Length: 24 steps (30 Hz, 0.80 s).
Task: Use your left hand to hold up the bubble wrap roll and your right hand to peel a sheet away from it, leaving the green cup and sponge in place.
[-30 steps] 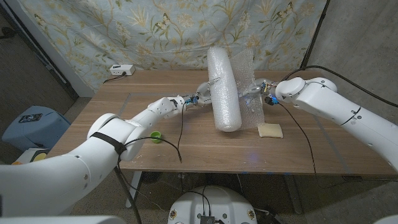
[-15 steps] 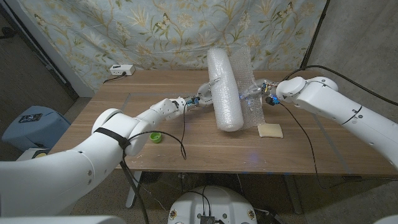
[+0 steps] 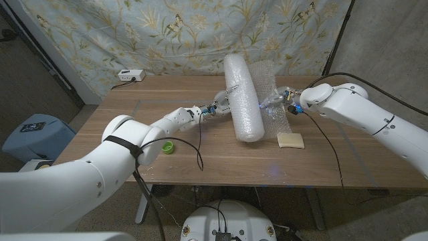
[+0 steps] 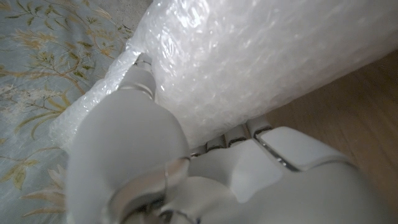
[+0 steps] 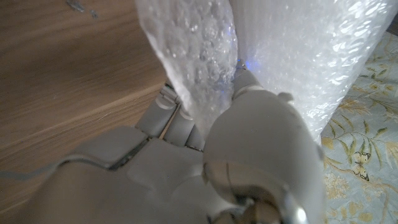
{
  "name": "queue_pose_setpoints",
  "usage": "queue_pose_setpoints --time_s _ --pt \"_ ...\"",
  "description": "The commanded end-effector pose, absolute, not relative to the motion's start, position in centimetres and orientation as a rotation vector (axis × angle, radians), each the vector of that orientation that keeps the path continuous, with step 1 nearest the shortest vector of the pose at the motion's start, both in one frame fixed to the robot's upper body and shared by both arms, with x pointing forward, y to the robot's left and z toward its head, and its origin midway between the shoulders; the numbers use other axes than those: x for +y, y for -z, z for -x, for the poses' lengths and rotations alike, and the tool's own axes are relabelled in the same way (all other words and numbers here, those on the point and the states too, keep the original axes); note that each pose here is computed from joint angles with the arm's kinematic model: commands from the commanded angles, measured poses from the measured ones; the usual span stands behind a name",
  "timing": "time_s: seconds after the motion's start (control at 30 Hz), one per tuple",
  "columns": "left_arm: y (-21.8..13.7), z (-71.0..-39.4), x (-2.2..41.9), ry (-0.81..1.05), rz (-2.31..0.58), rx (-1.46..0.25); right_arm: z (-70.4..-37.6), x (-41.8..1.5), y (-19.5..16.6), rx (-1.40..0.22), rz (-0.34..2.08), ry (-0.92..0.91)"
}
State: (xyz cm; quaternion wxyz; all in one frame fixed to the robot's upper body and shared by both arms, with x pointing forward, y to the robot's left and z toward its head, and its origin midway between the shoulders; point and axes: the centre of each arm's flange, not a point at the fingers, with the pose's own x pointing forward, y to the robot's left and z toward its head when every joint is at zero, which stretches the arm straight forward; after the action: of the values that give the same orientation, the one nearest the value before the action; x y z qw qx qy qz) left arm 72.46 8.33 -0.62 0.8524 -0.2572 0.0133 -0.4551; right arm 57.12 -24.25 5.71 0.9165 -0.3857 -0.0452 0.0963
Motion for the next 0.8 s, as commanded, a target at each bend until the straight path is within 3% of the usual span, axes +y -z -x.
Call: queue_pose_setpoints --time_s 0.03,0.8 --pt "0.8 -72.5 8.1 0.953 0.559 0.014 -56.8 -24.6 -5.6 -0.087 0.779 -0.212" --pt "-0.2 -73.0 7.9 0.891 0.561 -0.018 -56.8 -24.9 -5.6 -0.091 0.774 -0.21"
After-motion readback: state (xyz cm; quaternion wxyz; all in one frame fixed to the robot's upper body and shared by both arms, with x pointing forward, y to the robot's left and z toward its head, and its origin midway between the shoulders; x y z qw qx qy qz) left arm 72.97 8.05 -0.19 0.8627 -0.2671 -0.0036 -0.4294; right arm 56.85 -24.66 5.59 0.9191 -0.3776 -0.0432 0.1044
